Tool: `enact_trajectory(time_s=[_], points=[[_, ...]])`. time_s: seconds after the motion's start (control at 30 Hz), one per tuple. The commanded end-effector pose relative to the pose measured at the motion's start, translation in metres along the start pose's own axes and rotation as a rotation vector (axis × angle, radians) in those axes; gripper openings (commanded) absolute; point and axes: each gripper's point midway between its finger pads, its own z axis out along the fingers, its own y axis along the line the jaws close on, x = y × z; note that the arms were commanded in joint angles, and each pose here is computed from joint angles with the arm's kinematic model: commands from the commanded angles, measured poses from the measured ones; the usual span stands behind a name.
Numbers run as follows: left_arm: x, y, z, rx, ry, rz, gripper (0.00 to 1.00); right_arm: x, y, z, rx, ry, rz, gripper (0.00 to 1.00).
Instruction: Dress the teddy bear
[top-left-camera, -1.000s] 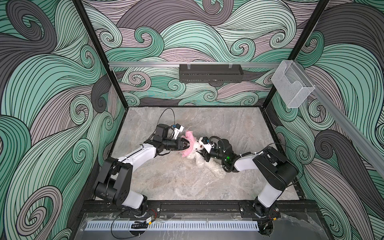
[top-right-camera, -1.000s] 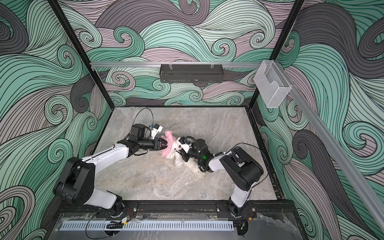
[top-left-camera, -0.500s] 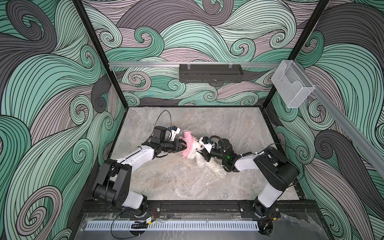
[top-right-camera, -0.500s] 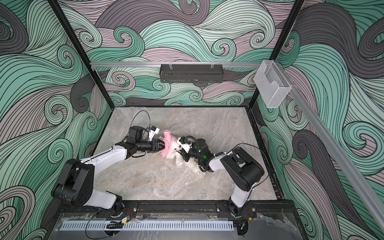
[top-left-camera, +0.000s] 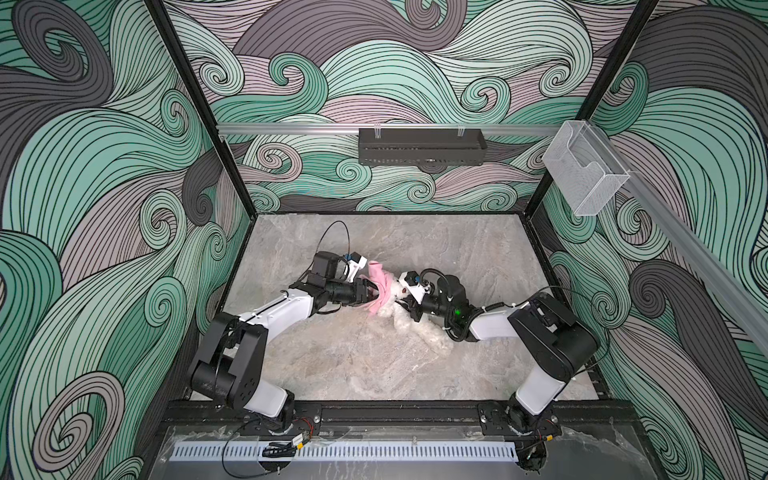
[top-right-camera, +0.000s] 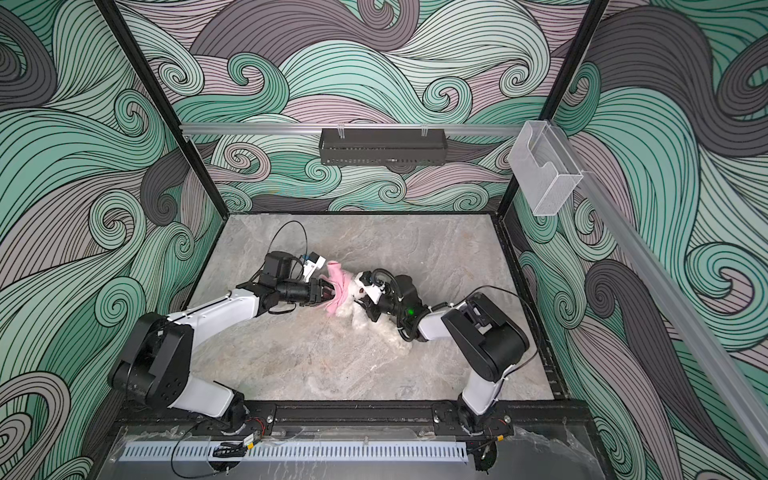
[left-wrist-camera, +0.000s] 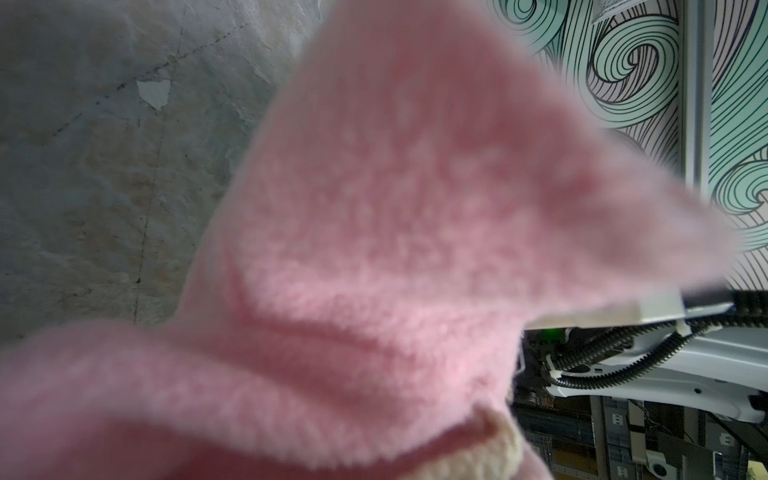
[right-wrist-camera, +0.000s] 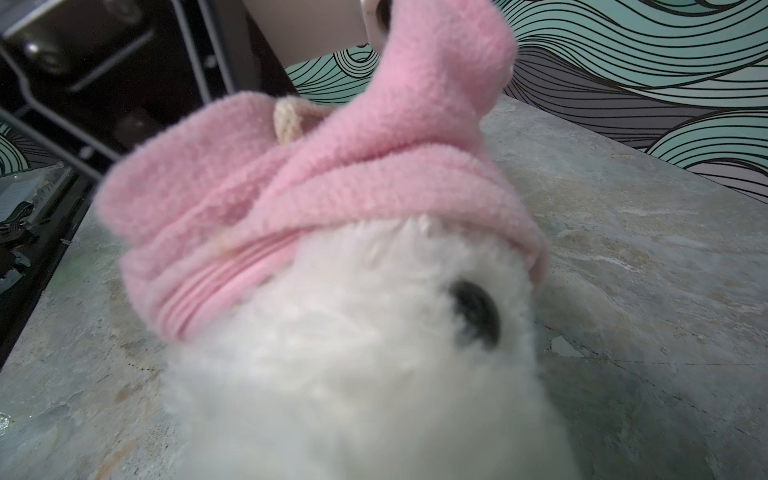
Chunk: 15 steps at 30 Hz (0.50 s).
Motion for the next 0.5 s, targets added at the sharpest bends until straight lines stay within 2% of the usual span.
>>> enact_trajectory(time_s=[0.0,0.2,0.47], points=[[0.002,-0.021,0.009,0.077,0.047,0.048,0.57,-0.050,0.011,0.003,-0.074,-0.134,-0.092,0.00],[0.003,-0.022,0.012,0.078,0.054,0.048,0.63,-0.049,0.014,0.003,-0.089,-0.121,-0.097,0.00],[0.007,-0.026,0.038,0.080,0.103,0.061,0.58,-0.067,0.025,0.011,-0.138,-0.176,-0.082,0.00]])
